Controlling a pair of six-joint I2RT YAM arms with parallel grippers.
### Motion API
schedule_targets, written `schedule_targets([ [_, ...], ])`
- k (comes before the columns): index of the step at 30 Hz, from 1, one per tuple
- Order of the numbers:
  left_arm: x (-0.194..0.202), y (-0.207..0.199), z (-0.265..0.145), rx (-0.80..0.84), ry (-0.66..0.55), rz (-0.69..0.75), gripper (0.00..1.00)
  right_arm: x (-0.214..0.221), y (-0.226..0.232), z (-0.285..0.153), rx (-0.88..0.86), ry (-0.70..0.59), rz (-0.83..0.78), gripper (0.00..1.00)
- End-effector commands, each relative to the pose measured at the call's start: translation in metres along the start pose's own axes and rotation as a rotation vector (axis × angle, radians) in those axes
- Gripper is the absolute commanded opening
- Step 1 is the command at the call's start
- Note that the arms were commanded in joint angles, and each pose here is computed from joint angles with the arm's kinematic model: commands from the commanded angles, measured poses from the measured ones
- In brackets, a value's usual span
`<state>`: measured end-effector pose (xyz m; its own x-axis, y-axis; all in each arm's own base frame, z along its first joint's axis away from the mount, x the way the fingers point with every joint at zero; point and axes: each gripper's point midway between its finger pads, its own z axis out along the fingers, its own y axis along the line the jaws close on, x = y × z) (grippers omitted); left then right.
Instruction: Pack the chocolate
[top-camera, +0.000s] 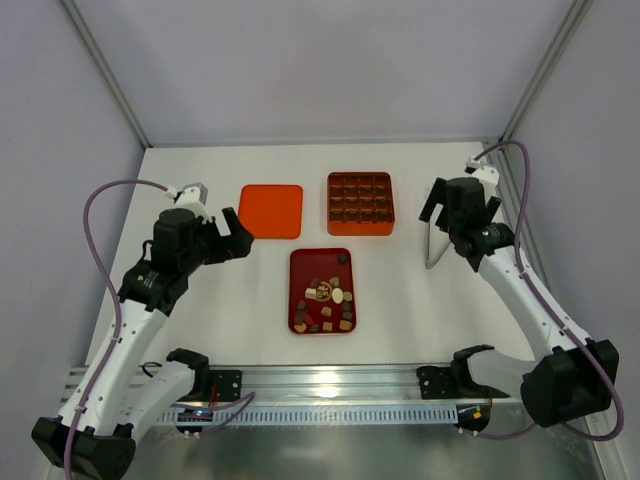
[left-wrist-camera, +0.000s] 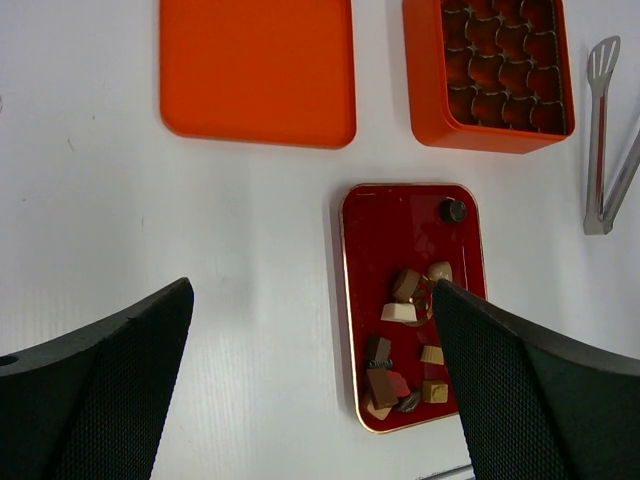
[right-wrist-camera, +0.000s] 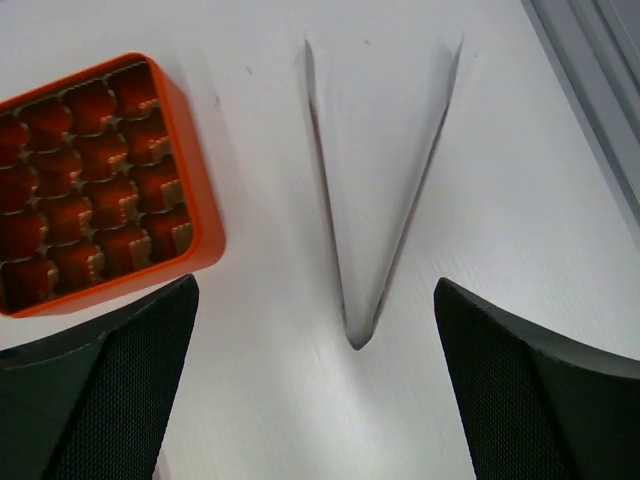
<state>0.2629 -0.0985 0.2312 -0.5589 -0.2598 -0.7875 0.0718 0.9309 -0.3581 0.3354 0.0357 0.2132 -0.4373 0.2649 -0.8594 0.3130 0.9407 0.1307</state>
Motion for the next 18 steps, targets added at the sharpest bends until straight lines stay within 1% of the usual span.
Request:
schedule_targets([
  [1,-0.008,-0.010,-0.003,0.041,-0.016,-0.007,1.00,0.009,-0.021,0.019,0.033,0.092,0.005,1.00],
  [3,-0.007,-0.013,-0.003,0.058,-0.010,-0.011,1.00,0.018,-0.021,0.038,0.038,0.148,0.017,1.00],
  [4,-0.006,-0.013,-0.002,0.059,-0.005,-0.009,1.00,0.019,-0.026,0.045,0.056,0.164,0.028,1.00],
  [6,-0.005,-0.014,-0.002,0.065,0.002,-0.009,1.00,0.022,-0.022,0.059,0.045,0.188,0.031,1.00],
  [10,-0.004,-0.013,-0.003,0.064,-0.001,-0.008,1.00,0.049,-0.034,0.097,0.095,0.309,0.025,1.00],
  [12,-0.006,-0.012,-0.004,0.060,-0.009,-0.006,1.00,0.051,-0.028,0.108,0.059,0.326,0.020,1.00],
  [18,-0.006,-0.012,-0.004,0.058,-0.010,-0.005,1.00,0.079,-0.034,0.137,0.088,0.428,-0.005,1.00],
])
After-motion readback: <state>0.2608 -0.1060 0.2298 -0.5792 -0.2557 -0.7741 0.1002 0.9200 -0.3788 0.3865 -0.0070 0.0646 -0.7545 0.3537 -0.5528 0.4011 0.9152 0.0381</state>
